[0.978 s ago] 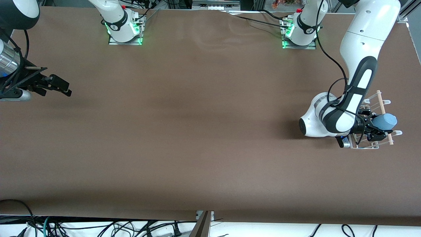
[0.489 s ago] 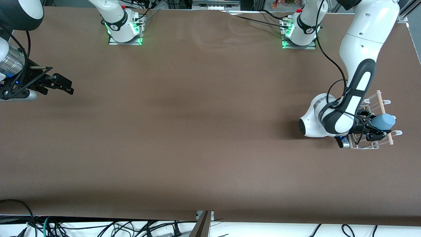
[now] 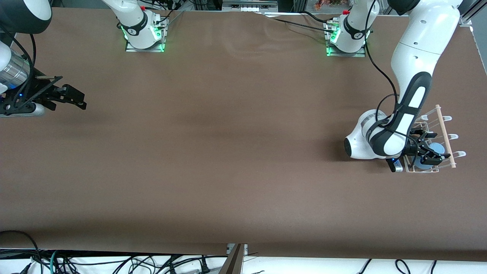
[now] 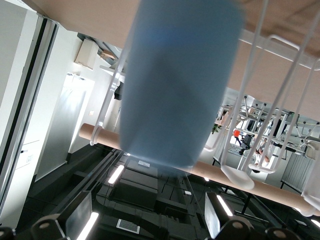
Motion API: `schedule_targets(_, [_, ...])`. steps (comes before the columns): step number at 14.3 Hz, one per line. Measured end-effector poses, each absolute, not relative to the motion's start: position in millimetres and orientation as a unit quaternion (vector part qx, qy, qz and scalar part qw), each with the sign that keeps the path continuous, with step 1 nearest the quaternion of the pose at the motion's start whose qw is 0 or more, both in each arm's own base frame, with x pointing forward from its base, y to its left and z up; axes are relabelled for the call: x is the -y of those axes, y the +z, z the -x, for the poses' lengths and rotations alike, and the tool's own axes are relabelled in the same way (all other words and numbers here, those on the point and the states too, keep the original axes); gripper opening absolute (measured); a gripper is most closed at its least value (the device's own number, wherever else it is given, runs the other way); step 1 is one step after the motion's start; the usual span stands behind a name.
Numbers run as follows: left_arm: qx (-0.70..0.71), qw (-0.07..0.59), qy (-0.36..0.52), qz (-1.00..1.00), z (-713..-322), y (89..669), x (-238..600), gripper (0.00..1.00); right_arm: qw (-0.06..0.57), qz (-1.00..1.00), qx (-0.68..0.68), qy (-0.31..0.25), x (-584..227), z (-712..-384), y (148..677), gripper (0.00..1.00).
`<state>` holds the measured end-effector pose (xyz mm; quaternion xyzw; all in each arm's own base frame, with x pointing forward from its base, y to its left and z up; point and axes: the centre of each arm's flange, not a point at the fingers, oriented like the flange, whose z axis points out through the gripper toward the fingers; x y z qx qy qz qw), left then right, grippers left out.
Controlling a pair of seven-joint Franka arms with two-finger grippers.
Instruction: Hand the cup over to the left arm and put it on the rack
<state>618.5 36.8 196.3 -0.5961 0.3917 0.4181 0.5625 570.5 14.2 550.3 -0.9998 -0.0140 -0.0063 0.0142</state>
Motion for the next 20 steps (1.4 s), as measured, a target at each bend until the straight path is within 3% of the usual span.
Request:
schedule_targets(3, [-0.379,0.565,0.410,0.608,-627,207,-40,1.00,0.014,1.000,0.014,-0.004,-14,-572,547,1.00])
schedule_targets(6, [-0.338,0.519,0.398,0.677,-644,238,-43,1.00,0.015,1.000,0.016,-0.009,-16,-576,551,1.00])
schedule_targets(12, [-0.238,0.356,0.325,0.843,-669,335,-29,1.00,0.015,0.999,0.031,0.000,-33,-574,553,1.00])
schedule_targets(16, [-0.139,0.238,0.249,0.929,-664,407,-6,1.00,0.015,0.998,0.059,0.006,-62,-570,560,1.00])
schedule_targets(20, [-0.086,0.130,0.177,0.972,-651,473,26,1.00,0.014,0.997,0.081,0.010,-96,-559,600,1.00])
